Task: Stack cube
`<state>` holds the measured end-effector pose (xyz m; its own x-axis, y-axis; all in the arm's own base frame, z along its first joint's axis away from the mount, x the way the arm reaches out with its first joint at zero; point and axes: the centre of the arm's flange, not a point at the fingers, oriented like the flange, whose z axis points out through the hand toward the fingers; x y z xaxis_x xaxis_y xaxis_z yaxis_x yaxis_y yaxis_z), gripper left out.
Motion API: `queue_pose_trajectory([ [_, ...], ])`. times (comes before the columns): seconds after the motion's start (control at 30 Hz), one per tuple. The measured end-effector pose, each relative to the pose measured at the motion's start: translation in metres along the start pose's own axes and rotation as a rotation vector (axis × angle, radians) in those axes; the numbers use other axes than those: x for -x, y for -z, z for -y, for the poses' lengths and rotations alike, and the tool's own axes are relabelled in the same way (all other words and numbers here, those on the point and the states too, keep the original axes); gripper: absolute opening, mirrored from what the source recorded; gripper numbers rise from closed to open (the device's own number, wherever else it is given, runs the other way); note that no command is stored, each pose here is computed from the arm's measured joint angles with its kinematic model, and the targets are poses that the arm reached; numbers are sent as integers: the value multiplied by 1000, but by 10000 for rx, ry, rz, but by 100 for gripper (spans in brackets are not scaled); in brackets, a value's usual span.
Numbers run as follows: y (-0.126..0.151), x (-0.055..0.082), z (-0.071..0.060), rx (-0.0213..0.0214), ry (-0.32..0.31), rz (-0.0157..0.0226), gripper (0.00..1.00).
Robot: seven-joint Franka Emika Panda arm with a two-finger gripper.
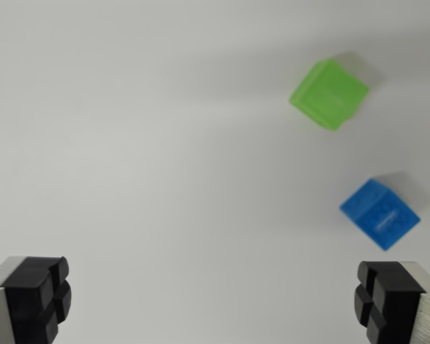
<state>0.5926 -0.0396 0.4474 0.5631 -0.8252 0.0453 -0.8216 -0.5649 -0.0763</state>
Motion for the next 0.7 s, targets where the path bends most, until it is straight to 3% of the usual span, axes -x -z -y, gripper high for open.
queue_pose_trajectory([
  [0.27,-14,-7,-2,55,-364,4,100],
  [0.7,-47,-23,-8,208,-1152,21,100],
])
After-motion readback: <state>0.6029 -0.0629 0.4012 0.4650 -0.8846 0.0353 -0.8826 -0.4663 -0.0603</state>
